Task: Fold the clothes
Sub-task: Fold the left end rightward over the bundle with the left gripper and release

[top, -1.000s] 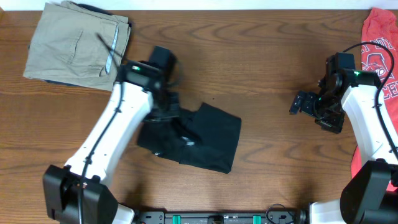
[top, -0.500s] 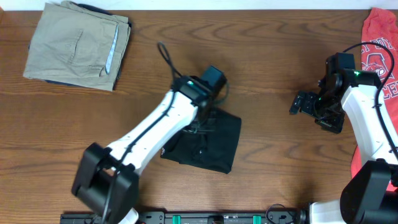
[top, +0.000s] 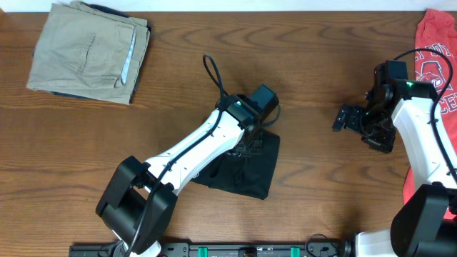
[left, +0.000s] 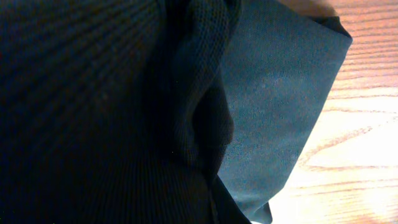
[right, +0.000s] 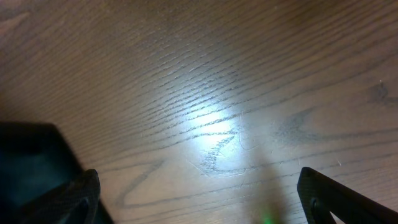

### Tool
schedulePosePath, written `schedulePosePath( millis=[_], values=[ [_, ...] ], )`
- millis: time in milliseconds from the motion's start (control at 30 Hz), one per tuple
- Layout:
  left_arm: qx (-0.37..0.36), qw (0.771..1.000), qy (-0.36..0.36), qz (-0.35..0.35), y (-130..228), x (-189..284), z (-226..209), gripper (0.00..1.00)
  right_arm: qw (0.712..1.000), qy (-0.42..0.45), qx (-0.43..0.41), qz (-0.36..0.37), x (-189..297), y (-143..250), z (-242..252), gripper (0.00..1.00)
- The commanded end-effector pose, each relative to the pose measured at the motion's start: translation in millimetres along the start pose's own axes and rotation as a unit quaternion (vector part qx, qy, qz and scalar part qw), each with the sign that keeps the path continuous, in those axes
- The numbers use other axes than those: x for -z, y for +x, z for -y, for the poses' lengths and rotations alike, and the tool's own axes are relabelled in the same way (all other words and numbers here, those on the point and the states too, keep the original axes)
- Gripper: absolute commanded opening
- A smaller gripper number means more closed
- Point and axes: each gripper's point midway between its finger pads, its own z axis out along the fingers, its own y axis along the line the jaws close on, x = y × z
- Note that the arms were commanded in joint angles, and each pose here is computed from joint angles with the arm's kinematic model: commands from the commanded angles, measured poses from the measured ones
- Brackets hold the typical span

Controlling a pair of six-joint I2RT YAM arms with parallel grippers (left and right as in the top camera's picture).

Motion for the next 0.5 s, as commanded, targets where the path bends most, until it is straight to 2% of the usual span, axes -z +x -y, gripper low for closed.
schedulePosePath(
  millis=[0,67,100,333,467],
  values=[
    [0.005,1.000,0.000,-0.005,3,-3,0,0.15,1.000,-0.005,0.007,0.006,4,-2,-3,0.99],
    [0.005,1.000,0.000,-0.006,3,-3,0,0.32,1.000,-0.005,0.007,0.006,4,-2,-3,0.99],
    [0.005,1.000,0.000,-0.006,3,-3,0,0.33,1.000,-0.005,0.007,0.006,4,-2,-3,0.99],
    [-0.006,0.999,0.030,-0.031,17,-2,16,0.33,1.000,-0.005,0.007,0.006,4,-2,-3,0.99],
    [-0.038,0.996,0.062,-0.057,30,-1,31,0.32,1.000,-0.005,0.007,0.006,4,-2,-3,0.99]
  ],
)
